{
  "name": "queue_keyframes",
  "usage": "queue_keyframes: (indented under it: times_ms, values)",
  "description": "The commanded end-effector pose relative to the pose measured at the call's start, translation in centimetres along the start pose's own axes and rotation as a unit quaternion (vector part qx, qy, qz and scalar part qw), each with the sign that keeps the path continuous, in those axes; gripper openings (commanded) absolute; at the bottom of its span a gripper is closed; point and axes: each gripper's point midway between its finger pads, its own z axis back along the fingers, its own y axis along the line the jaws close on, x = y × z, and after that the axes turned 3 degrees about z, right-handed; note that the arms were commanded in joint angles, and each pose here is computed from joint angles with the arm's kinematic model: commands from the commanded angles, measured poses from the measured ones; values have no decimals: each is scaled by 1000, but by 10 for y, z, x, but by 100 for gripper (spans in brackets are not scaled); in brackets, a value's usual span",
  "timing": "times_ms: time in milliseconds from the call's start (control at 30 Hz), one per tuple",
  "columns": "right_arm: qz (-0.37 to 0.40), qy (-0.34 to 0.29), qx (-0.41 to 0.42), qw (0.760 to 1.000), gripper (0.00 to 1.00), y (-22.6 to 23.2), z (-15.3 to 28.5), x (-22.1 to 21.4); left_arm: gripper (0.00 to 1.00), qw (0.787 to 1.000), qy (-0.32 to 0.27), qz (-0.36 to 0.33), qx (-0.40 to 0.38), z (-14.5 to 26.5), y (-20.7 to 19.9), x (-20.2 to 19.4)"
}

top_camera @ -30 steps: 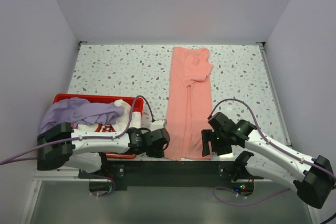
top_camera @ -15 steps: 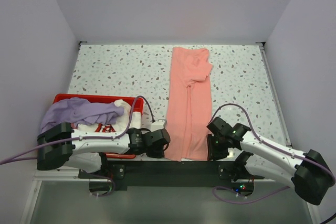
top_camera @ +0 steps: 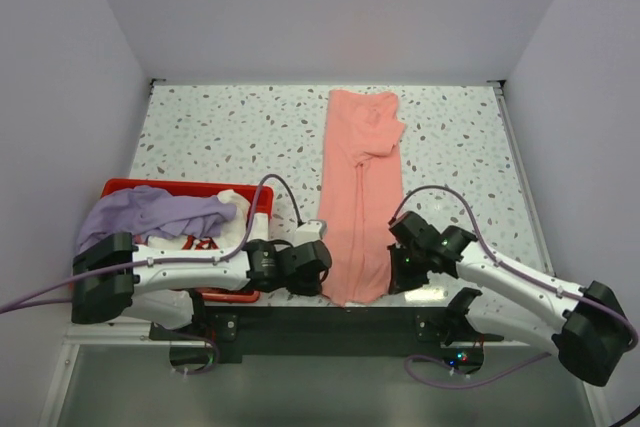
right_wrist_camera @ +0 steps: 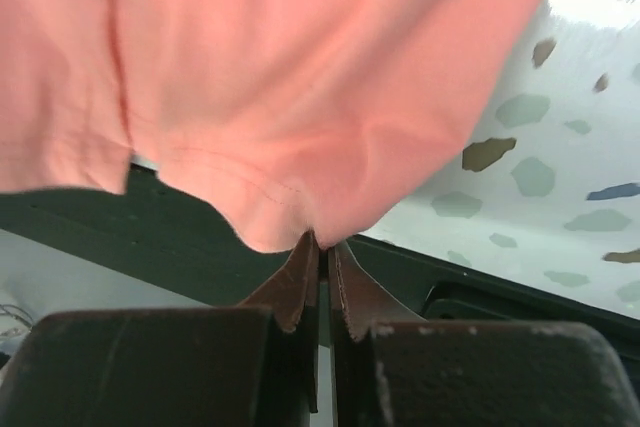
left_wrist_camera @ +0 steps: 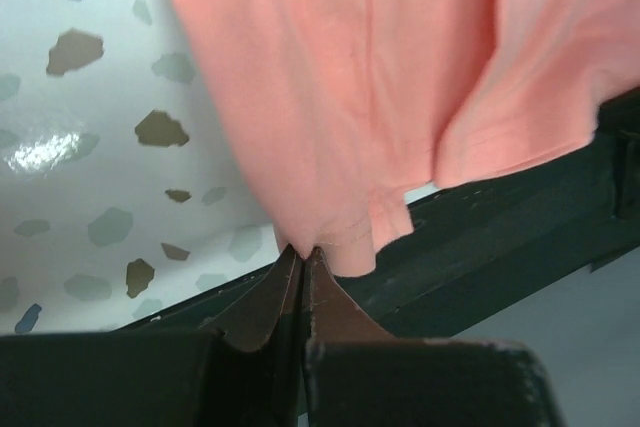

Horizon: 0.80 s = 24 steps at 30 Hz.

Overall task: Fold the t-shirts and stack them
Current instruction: Fold the tshirt

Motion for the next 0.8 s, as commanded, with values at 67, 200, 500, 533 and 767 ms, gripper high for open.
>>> queue_keyframes:
  times_ms: [67, 200, 500, 533, 767]
  values:
    - [43, -75, -29, 996, 0, 14, 30, 52, 0, 996, -83, -22, -9, 15, -33, 57]
    - [33, -135, -48, 989, 0, 19, 45, 89, 0, 994, -99, -24, -23, 11, -41, 94]
    - [-22, -258, -38, 965, 0, 15, 81, 178, 0, 985, -167, -33, -19, 7, -44, 188]
    - [-31, -271, -32, 962, 0, 14, 83, 191, 0, 985, -171, -28, -17, 6, -40, 200]
    - [-28, -286, -69, 955, 0, 3, 90, 238, 0, 981, -193, -29, 0, -1, -36, 254]
